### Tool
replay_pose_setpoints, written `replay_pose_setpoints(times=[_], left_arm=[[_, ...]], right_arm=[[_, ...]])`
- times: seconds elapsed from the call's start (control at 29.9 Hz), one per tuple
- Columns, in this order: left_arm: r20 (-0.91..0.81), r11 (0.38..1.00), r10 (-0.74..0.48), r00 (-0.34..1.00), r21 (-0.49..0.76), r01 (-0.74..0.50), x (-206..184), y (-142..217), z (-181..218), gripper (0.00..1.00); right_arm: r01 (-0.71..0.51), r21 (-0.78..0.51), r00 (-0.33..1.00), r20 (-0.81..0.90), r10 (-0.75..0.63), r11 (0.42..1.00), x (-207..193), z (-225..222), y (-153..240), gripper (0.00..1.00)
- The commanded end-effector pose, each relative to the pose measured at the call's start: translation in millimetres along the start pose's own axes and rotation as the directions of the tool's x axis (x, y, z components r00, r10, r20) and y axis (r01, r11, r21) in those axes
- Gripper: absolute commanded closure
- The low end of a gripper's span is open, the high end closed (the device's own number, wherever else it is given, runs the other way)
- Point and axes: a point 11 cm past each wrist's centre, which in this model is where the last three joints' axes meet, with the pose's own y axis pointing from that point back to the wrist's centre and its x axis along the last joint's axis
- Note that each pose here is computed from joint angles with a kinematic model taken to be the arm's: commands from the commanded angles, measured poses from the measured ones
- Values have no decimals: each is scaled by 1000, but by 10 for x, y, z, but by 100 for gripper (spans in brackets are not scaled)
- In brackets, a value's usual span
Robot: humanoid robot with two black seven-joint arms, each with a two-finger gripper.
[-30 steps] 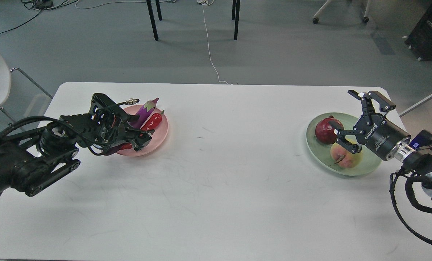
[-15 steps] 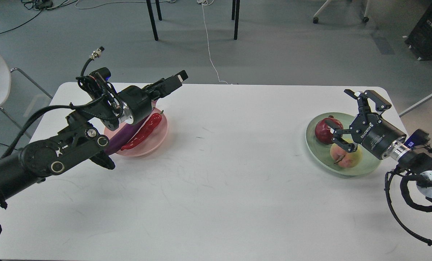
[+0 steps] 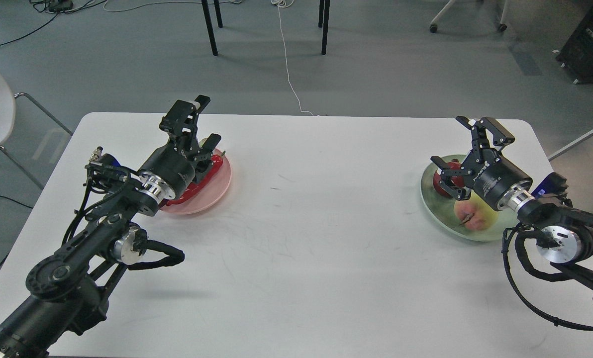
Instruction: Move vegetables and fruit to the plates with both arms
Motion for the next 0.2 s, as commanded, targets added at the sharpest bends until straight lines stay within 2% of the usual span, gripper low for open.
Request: replay_pose_setpoints(times=[0.0,0.17], left_arm=[[-29,1000,-1,1000,5,1,44,61,-38,1],[-30,1000,1,1000,3,-1,49,57,-28,1]], right_arm=[[4,19,1000,14,-5,1000,-2,-42,-4,2],[8,62,999,32,-10,998,-32,-157,-42,2]])
